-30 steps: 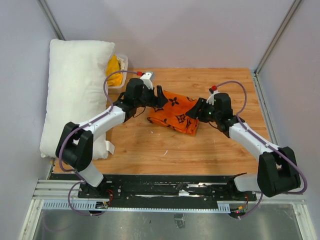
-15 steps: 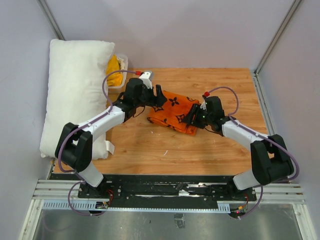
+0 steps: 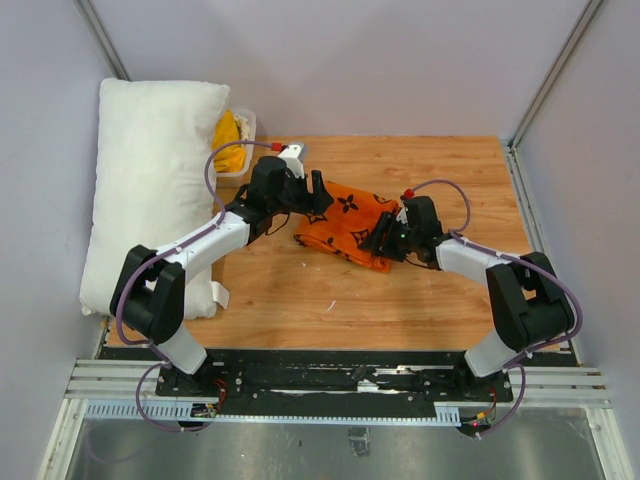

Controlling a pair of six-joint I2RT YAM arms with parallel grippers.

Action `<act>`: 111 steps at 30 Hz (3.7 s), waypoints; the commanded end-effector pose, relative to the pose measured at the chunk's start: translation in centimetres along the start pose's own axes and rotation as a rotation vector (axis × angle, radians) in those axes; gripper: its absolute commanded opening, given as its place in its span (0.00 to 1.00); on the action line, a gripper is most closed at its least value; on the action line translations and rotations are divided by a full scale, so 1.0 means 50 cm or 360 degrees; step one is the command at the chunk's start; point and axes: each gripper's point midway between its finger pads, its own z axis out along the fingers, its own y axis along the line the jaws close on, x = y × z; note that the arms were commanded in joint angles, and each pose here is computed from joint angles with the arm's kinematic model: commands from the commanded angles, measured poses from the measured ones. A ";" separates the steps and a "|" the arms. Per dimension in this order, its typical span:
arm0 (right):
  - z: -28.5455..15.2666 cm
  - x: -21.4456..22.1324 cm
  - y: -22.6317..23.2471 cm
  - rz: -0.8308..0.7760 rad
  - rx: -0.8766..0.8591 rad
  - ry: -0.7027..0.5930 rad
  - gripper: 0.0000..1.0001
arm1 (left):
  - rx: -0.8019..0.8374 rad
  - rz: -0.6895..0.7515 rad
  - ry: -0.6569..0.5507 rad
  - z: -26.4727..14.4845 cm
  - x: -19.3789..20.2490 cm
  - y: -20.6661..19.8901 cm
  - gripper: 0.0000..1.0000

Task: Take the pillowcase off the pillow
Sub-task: Fold the pillowcase at the center of the board, then adjust the pillowcase at the center of the board.

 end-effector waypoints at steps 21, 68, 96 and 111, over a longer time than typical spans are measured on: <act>-0.074 -0.060 0.102 -0.0136 -0.0152 -0.0137 0.12 | -0.0056 0.0045 -0.0056 -0.016 -0.020 0.014 0.76; -0.177 -0.191 0.056 -0.0260 0.0073 -0.0620 0.42 | -0.0012 -0.0005 -0.0111 0.010 -0.031 0.006 0.56; 0.056 -0.263 -0.161 0.0242 -0.0023 -0.0394 0.04 | -0.0256 -0.0453 -0.0015 0.194 0.115 0.166 0.00; -0.100 -0.373 -0.043 -0.0211 0.0027 -0.0584 0.97 | -0.0373 -0.0106 -0.0249 0.027 -0.044 0.071 0.48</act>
